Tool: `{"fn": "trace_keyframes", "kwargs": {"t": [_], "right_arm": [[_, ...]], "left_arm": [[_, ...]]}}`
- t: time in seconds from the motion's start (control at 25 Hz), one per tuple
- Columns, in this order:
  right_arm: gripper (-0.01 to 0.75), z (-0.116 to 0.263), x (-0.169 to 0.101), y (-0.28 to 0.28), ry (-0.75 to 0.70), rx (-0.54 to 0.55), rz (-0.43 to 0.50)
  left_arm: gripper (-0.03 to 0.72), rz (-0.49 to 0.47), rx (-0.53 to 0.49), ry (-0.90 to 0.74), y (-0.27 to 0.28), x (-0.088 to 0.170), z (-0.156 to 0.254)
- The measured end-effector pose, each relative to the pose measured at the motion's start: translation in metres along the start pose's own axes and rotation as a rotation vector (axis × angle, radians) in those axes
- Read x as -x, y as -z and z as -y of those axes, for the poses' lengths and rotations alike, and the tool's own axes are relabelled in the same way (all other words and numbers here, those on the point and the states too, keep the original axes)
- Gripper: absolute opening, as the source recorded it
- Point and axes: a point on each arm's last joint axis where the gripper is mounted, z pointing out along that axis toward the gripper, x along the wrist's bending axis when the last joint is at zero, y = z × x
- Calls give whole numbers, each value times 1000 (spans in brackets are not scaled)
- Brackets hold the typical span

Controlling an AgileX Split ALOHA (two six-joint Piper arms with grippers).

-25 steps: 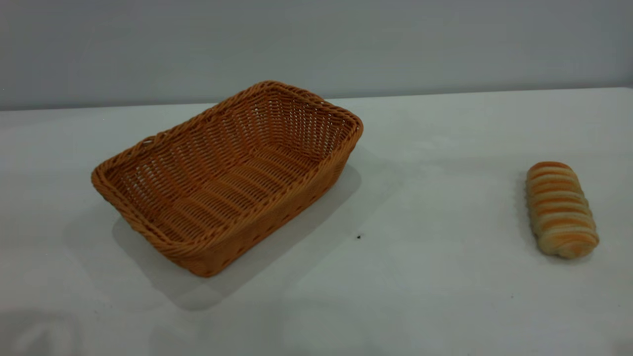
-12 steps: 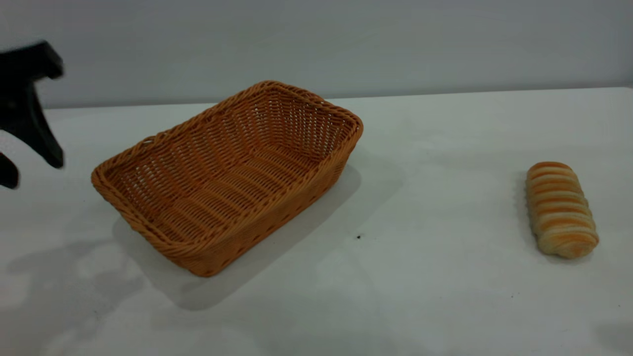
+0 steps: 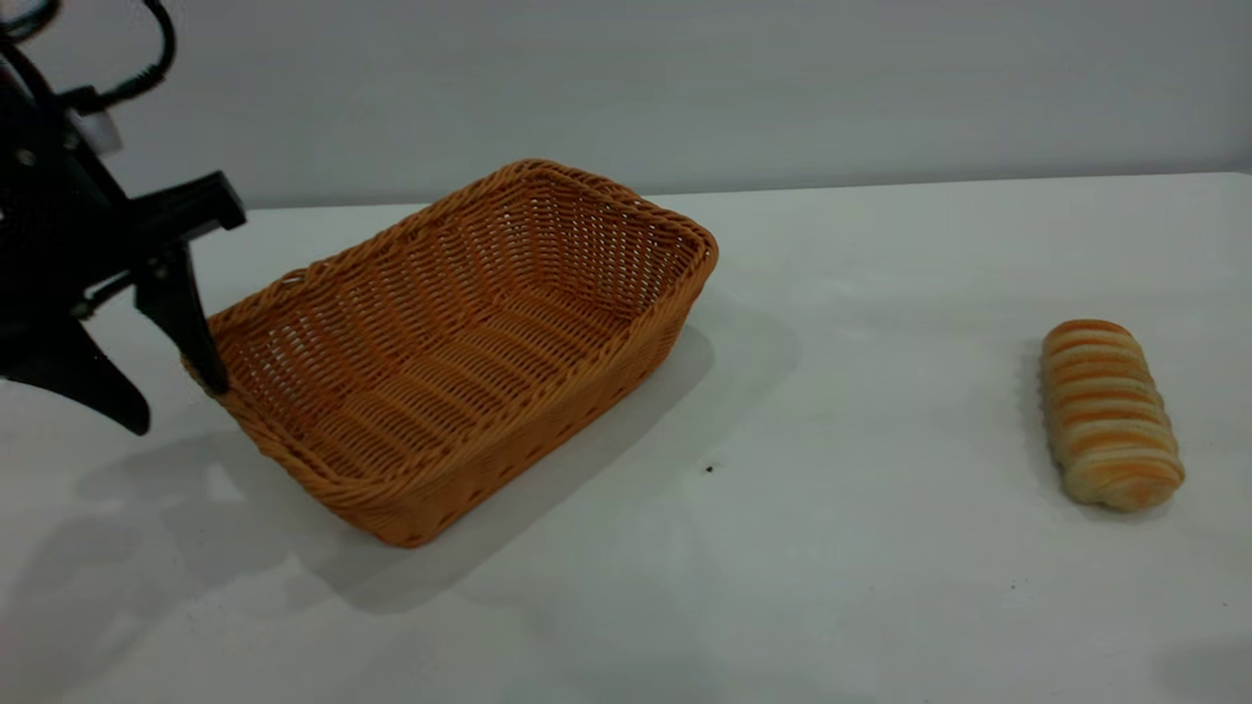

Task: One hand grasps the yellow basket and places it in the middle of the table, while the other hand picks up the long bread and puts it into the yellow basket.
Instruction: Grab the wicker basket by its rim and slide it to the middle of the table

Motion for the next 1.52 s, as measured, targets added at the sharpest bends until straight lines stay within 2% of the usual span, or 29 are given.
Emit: {"fn": "trace_keyframes", "kwargs": {"t": [0.28, 0.68, 0.8, 1.04, 1.32, 1.52], "right_arm": [[361, 0, 0, 0, 0, 0, -2], [361, 0, 0, 0, 5, 0, -2], [361, 0, 0, 0, 5, 3, -2], [361, 0, 0, 0, 5, 5, -2], [361, 0, 0, 0, 5, 5, -2], [361, 0, 0, 0, 6, 5, -2]], "left_arm": [[443, 4, -29, 4, -18, 6, -13], [435, 64, -91, -42, -49, 15, -23], [374, 65, -92, -60, -53, 16, -22], [120, 97, -33, -64, -53, 20, -27], [122, 97, -32, -152, -51, 21, -28], [122, 134, -47, -255, -41, 33, -31]]}}
